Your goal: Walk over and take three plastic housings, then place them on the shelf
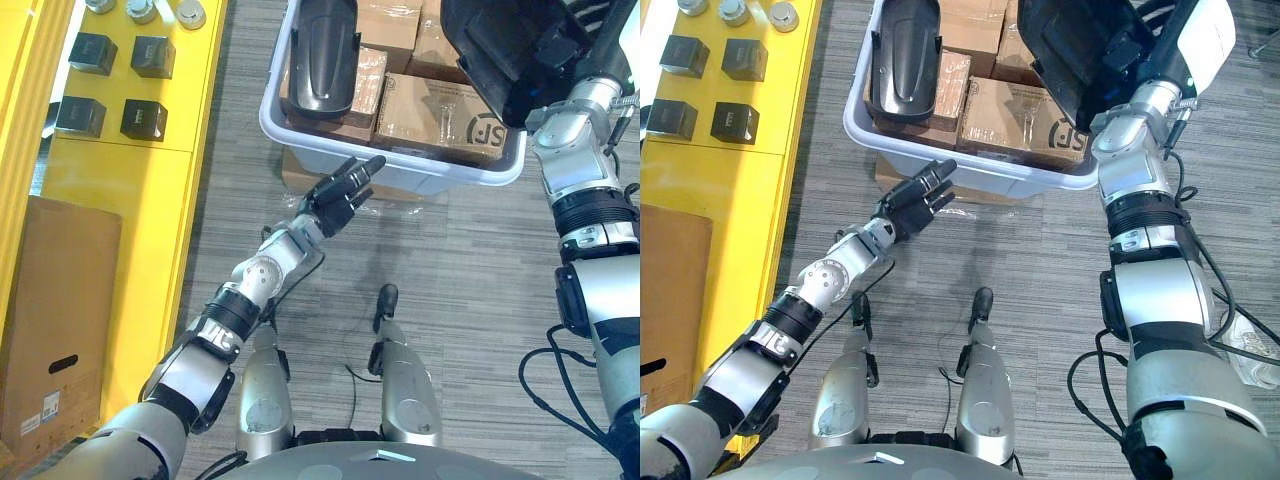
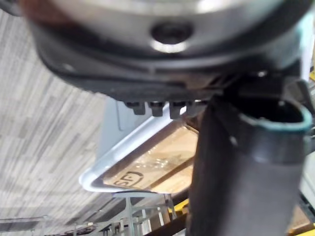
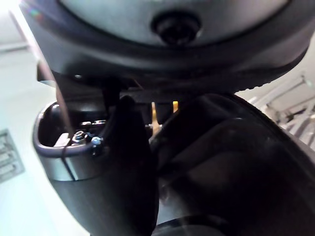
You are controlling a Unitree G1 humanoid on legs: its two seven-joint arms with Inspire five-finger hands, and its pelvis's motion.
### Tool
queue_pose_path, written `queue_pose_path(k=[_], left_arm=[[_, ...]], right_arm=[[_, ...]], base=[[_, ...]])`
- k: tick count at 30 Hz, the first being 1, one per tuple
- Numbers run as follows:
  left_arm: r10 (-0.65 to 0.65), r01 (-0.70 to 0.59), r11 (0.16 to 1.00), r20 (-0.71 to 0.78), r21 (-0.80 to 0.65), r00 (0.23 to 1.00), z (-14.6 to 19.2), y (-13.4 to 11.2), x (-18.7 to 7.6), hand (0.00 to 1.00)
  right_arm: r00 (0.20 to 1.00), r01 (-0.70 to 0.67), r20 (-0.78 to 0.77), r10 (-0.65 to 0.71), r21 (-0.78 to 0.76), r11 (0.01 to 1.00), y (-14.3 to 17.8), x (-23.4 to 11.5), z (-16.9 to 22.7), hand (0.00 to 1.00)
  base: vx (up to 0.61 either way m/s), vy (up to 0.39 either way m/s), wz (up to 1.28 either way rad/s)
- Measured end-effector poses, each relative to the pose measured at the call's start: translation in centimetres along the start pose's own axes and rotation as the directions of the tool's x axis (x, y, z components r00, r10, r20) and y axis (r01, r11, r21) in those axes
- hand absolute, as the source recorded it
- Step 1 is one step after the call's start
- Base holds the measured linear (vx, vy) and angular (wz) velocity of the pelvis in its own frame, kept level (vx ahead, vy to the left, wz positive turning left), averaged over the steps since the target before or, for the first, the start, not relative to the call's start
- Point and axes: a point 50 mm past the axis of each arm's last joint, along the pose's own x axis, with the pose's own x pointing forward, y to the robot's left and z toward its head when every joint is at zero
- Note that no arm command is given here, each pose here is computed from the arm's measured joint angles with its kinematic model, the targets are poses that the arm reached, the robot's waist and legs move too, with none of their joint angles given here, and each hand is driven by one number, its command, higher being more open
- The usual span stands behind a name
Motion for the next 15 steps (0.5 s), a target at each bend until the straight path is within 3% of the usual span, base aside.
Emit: queue_pose_path(k=[6,15], left_arm=[[-0.066,0.069,0.994,0.033,-0.084,0.997,0.7,-1.4,0.6,1.00],[-0.144,0.145,0.983,0.016,-0.117,0.989,0.0,-2.7,1.0,1.00]], right_arm=[[0.978,0.003,0.210,-0.009,0.029,1.000,0.9,-1.0,3.0,0.00],[0.938,-0.102,0.335,0.085,0.035,0.994,3.8,-4.4,4.0,0.00]], base=[[-0.01,0.001,0.00],[0.00,0.000,0.00]])
